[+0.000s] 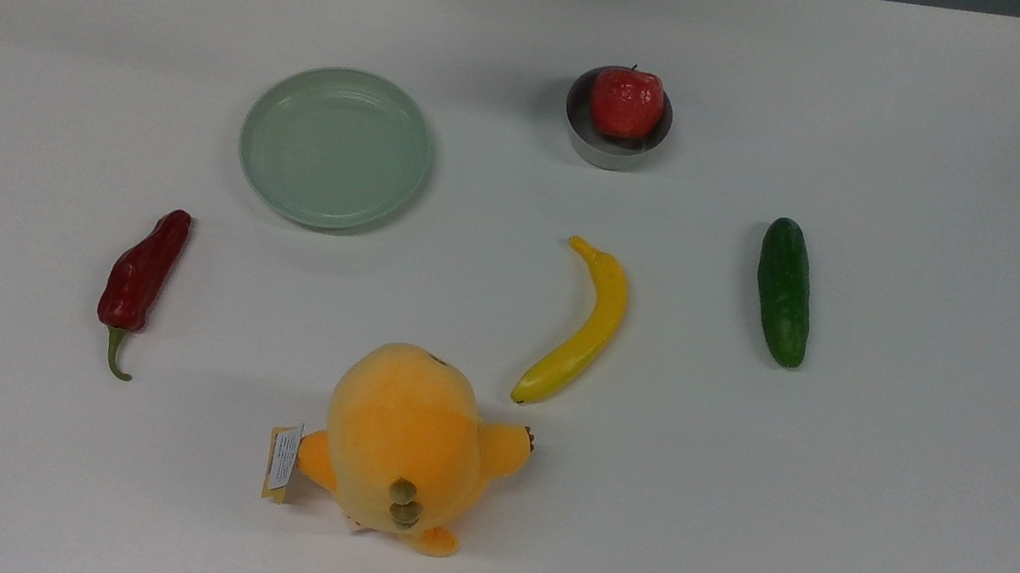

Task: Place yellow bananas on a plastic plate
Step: 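Move the gripper down over the yellow banana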

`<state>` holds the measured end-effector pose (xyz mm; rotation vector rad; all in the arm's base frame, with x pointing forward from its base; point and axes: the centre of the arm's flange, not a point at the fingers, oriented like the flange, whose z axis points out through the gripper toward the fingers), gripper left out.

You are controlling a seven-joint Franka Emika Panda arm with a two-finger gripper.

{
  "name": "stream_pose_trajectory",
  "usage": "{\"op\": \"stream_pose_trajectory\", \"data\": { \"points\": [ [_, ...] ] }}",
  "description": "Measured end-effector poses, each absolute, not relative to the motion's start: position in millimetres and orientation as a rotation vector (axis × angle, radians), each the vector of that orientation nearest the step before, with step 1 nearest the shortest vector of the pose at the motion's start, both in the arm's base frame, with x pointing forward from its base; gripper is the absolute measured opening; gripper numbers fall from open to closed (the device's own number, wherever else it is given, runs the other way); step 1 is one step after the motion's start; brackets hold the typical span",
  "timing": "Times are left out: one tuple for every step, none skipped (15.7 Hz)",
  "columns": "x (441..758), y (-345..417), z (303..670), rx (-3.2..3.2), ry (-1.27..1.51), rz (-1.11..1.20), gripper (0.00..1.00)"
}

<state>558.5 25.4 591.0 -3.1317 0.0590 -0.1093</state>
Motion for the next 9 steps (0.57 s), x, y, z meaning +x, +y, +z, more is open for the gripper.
{"op": "stream_pose_trajectory", "data": {
  "points": [
    [558.5, 25.4, 591.1, -3.132, 0.059, -0.109, 1.00],
    [558.4, 25.2, 591.3, -3.132, 0.043, -0.110, 1.00],
    [558.2, 24.6, 591.9, -3.133, 0.021, -0.112, 1.00],
    [557.9, 24.1, 592.5, -3.133, 0.009, -0.114, 1.00],
    [557.7, 23.7, 592.9, -3.133, 0.004, -0.115, 1.00],
    [557.7, 23.6, 593.0, -3.133, 0.002, -0.115, 1.00],
    [557.7, 23.6, 592.9, -3.133, 0.001, -0.115, 1.00],
    [557.7, 23.6, 592.9, -3.133, 0.000, -0.115, 1.00],
    [557.7, 23.6, 592.9, -3.133, 0.000, -0.115, 1.00]
  ]
}}
